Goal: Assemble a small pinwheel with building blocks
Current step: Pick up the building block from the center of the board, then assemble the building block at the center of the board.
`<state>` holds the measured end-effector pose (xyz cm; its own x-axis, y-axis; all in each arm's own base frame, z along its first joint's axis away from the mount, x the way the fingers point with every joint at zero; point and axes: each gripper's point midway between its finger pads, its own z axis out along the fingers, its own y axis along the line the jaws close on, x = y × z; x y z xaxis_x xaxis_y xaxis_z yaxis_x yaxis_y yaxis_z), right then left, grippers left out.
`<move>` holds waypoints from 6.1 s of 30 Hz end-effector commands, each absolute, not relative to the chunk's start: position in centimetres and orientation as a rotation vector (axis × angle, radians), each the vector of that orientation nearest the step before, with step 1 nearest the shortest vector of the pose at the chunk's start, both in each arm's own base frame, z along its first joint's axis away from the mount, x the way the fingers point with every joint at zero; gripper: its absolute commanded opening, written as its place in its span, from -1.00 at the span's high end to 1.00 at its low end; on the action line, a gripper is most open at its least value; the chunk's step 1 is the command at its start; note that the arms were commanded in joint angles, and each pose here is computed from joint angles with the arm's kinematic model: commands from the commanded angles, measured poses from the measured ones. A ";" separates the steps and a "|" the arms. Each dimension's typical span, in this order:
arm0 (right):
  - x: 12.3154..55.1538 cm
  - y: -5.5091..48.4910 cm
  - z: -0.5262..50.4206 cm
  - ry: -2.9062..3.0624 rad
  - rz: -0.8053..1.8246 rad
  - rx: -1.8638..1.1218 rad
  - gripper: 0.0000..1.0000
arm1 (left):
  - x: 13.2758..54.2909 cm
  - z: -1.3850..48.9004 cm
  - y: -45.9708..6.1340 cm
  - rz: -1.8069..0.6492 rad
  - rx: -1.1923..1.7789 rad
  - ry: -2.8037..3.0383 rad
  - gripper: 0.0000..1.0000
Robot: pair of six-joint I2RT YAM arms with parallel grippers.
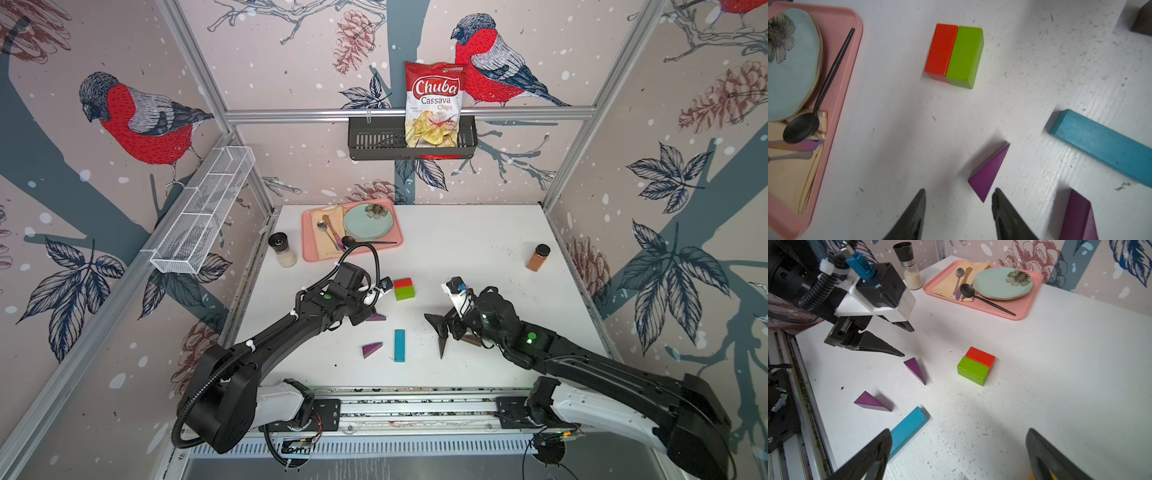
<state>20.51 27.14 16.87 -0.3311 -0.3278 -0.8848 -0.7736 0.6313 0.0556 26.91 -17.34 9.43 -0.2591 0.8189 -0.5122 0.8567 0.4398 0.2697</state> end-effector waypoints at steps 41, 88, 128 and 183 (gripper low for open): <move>17.7 30.5 14.3 1.918 0.751 -1.164 -0.99 | 26.9 3.0 -18.1 -0.148 1.666 2.103 0.11; 17.9 30.1 15.0 1.904 0.754 -1.143 -0.99 | 28.3 3.2 -18.1 -0.173 1.768 2.117 0.47; 20.6 28.0 17.4 1.880 0.795 -1.022 -0.99 | 40.6 3.7 -20.9 -0.236 2.211 1.670 0.42; 20.4 28.1 17.1 1.889 0.806 -1.030 -0.99 | 40.2 3.2 -21.9 -0.294 2.229 1.636 0.42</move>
<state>20.60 27.76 16.65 -0.3369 -0.3630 -0.8687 -0.8686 0.4760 0.1380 41.11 -21.74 2.93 0.2874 0.8900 -0.3540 0.9545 -0.2356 0.1827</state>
